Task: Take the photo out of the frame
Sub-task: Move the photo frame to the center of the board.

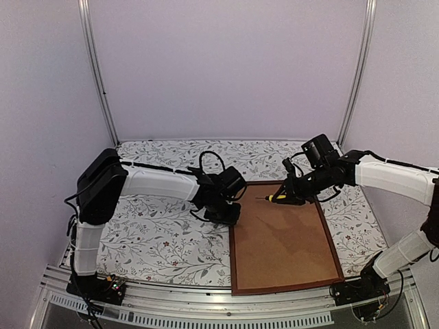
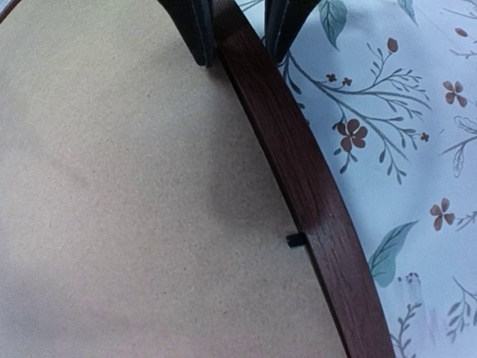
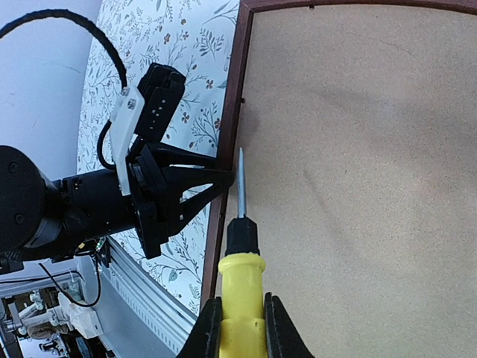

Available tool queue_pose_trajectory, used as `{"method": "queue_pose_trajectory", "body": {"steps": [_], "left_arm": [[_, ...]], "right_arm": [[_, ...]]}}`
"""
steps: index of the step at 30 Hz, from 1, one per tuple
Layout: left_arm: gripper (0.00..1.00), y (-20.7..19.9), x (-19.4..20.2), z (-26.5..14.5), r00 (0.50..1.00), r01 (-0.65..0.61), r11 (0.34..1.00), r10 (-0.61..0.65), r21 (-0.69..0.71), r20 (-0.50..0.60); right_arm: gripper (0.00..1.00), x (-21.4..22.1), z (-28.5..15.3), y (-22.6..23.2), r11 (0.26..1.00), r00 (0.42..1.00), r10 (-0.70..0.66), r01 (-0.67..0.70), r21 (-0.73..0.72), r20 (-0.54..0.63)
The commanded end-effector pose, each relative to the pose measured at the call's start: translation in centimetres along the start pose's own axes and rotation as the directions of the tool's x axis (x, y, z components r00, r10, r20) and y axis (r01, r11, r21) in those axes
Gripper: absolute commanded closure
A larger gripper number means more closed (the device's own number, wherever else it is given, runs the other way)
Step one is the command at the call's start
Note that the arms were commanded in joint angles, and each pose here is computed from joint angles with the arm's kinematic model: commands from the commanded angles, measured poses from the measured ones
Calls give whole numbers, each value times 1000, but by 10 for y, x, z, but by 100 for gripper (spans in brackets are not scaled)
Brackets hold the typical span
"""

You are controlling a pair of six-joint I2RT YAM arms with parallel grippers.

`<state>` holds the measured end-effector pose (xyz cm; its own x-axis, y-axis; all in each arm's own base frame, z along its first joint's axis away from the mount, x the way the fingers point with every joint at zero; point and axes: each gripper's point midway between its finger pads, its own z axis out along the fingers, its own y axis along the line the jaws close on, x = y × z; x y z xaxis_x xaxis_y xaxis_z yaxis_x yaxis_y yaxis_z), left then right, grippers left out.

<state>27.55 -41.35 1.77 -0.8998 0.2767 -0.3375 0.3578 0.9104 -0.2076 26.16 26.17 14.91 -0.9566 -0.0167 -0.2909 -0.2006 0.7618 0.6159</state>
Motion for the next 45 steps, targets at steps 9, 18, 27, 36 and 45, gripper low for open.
{"method": "queue_pose_trajectory", "body": {"steps": [9,18,27,36,45], "left_arm": [[83,49,31,-17,999,-4,998,1,-70,-47],[84,65,39,-24,999,14,997,-17,-78,-45],[85,61,48,-31,998,47,998,-49,-35,-41],[84,54,66,-35,997,69,997,-70,-19,-43],[73,50,59,-51,997,82,997,-82,-2,-3]], "right_arm": [[100,-4,29,22,996,998,-42,37,-84,-50],[100,-2,40,35,994,996,-58,51,-95,-71],[100,0,59,49,992,991,-80,69,-103,-107],[100,4,71,57,991,987,-93,78,-113,-132],[100,7,79,65,988,982,-113,95,-126,-150]]}}
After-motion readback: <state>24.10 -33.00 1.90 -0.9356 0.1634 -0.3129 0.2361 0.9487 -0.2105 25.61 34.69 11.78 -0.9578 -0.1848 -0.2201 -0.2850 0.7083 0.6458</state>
